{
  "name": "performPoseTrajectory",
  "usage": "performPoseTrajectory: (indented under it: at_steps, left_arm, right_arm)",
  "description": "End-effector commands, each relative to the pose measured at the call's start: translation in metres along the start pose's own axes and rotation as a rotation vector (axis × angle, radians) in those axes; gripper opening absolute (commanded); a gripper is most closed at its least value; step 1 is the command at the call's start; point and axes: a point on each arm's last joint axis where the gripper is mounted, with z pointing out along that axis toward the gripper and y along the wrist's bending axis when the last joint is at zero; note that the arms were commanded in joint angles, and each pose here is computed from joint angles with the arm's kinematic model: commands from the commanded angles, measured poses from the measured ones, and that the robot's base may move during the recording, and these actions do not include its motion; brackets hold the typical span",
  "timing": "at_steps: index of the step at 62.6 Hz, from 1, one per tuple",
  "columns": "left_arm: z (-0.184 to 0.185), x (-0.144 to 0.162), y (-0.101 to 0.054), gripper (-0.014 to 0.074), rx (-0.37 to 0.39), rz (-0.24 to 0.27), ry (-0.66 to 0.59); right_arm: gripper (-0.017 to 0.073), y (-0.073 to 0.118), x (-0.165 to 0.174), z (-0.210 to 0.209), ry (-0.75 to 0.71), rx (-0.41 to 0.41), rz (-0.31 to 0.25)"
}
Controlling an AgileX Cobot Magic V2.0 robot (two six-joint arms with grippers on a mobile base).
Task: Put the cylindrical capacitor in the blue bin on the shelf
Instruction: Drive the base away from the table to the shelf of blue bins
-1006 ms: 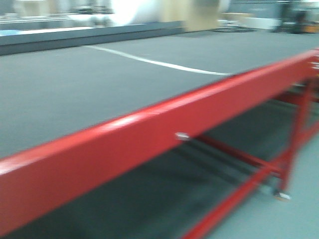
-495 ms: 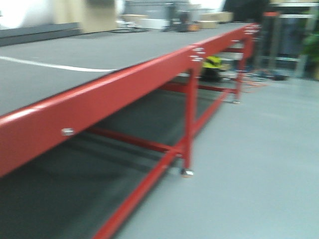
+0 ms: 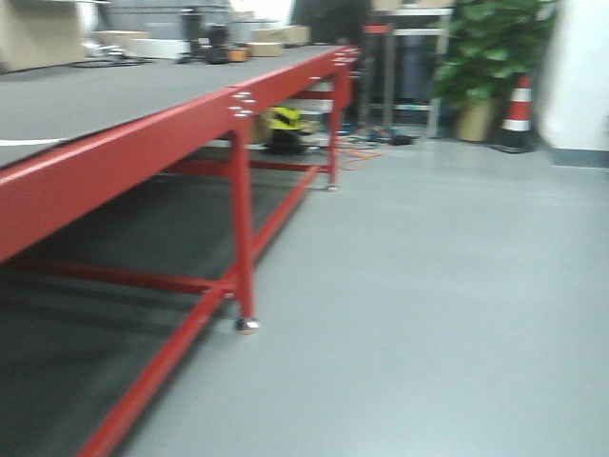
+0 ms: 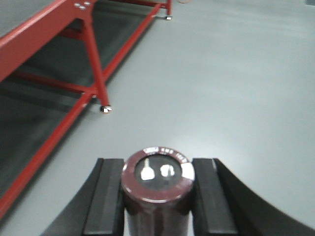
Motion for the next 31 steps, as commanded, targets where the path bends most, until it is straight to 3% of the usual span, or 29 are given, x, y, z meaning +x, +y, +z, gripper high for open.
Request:
performPoseTrajectory:
  at_steps: [1,31]
  left_arm:
    - [-0.0023,-0.0013,-0.0014,-0.0111,0.011,0.0,-0.019]
    - [-0.0023,-0.0013,-0.0014,-0.0111,0.011,0.0,-0.019]
  right_arm:
    - [-0.0162,-0.0011,-0.0031,-0.0012,-0.035,0.009,-0.004]
    - [-0.0162,-0.0011,-0.0031,-0.0012,-0.035,0.009,-0.004]
